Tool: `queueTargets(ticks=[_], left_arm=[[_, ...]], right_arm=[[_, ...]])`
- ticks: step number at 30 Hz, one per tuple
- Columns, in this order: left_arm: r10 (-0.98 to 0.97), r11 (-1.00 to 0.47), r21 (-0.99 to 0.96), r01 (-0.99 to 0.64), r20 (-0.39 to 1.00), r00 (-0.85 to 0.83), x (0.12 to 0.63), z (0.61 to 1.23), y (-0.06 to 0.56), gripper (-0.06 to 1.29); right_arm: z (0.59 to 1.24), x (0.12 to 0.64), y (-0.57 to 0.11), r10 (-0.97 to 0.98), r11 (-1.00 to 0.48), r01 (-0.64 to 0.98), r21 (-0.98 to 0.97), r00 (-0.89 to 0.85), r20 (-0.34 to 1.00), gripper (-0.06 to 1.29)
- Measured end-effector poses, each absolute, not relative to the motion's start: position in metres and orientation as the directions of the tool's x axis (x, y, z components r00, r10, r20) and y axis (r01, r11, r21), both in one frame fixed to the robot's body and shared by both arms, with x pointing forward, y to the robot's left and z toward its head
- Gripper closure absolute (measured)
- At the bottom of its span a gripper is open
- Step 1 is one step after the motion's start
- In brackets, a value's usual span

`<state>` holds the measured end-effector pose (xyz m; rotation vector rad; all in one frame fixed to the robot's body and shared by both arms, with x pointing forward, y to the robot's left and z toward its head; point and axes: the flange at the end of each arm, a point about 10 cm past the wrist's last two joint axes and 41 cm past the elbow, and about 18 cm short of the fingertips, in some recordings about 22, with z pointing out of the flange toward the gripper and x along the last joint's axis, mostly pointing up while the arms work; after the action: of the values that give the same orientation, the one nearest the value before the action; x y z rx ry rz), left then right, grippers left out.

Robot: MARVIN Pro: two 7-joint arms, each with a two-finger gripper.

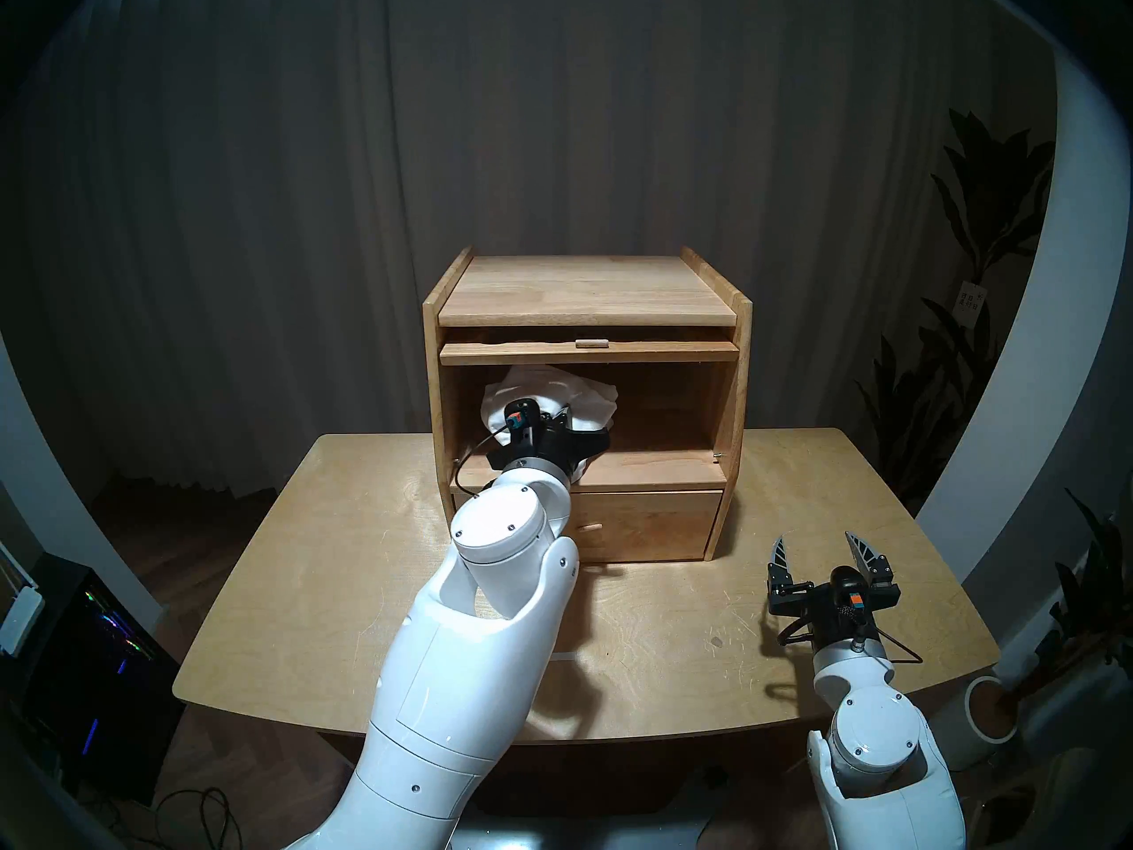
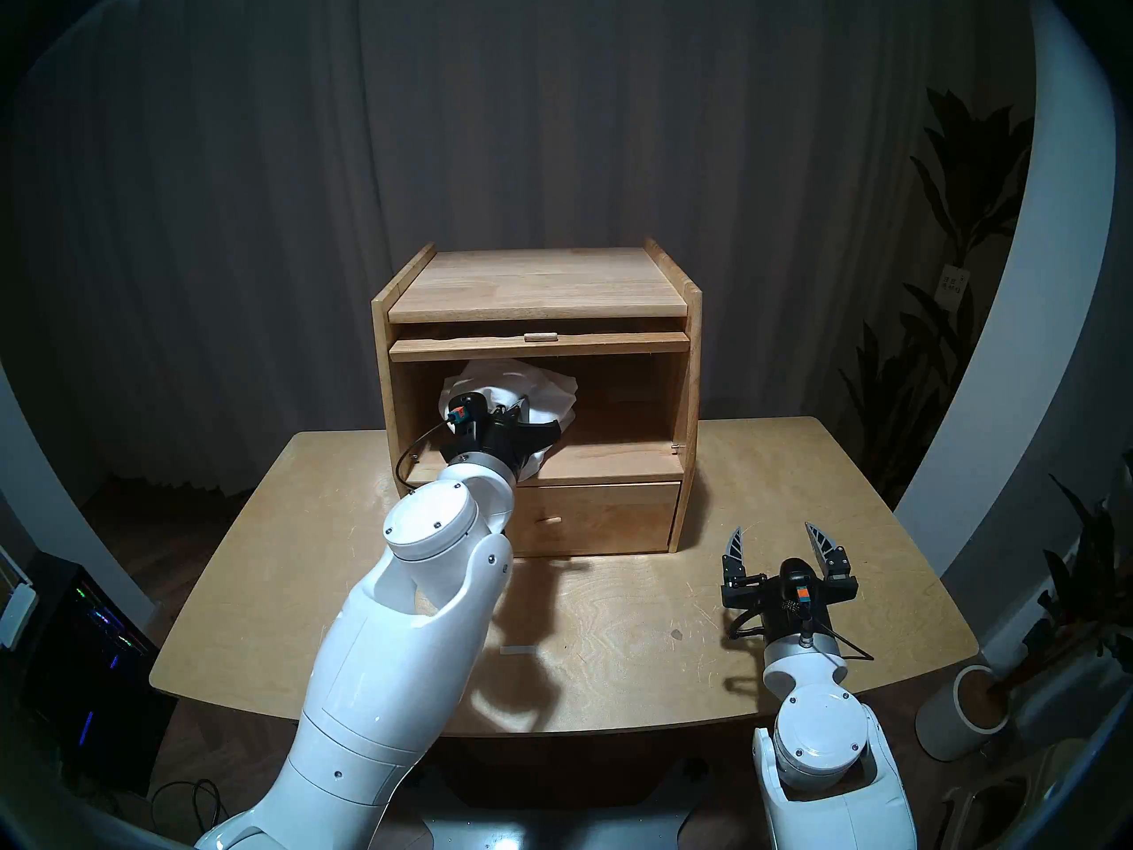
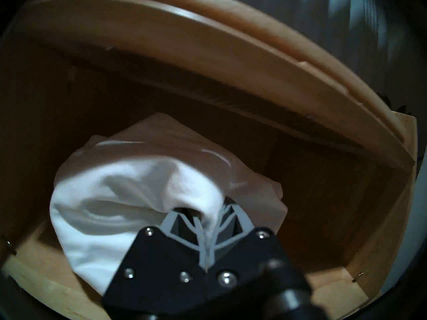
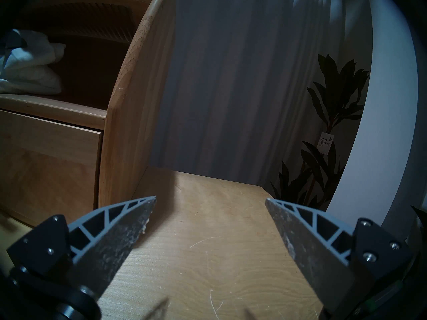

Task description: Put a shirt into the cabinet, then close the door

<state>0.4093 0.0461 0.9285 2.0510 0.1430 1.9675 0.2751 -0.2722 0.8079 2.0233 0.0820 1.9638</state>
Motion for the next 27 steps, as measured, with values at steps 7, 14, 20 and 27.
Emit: queueTargets(ticks=[7,14,20,27], left_arm=[[0.219,-0.969,0.21,-0.133,0.974,-0.057,0.41,0.935,0.029,1.26],[0.118,-0.986,0.103,-0.135,0.987,-0.105,0.418,0.917,0.011,1.26],[0.016,-0.991,-0.003,-0.13,0.99,-0.14,0.43,0.898,0.002,1.26],[-0.066,-0.991,-0.085,-0.101,0.981,-0.181,0.447,0.891,0.002,1.26]], right_arm=[[0.808,0.275,-0.272,0.26,-0.947,-0.179,0.266,0.054,0.964,-0.02],[0.808,0.275,-0.272,0.26,-0.947,-0.179,0.266,0.054,0.964,-0.02],[0.808,0.275,-0.272,0.26,-0.947,-0.179,0.266,0.054,0.964,-0.02],[0.808,0.275,-0.272,0.26,-0.947,-0.179,0.265,0.053,0.964,-0.02]])
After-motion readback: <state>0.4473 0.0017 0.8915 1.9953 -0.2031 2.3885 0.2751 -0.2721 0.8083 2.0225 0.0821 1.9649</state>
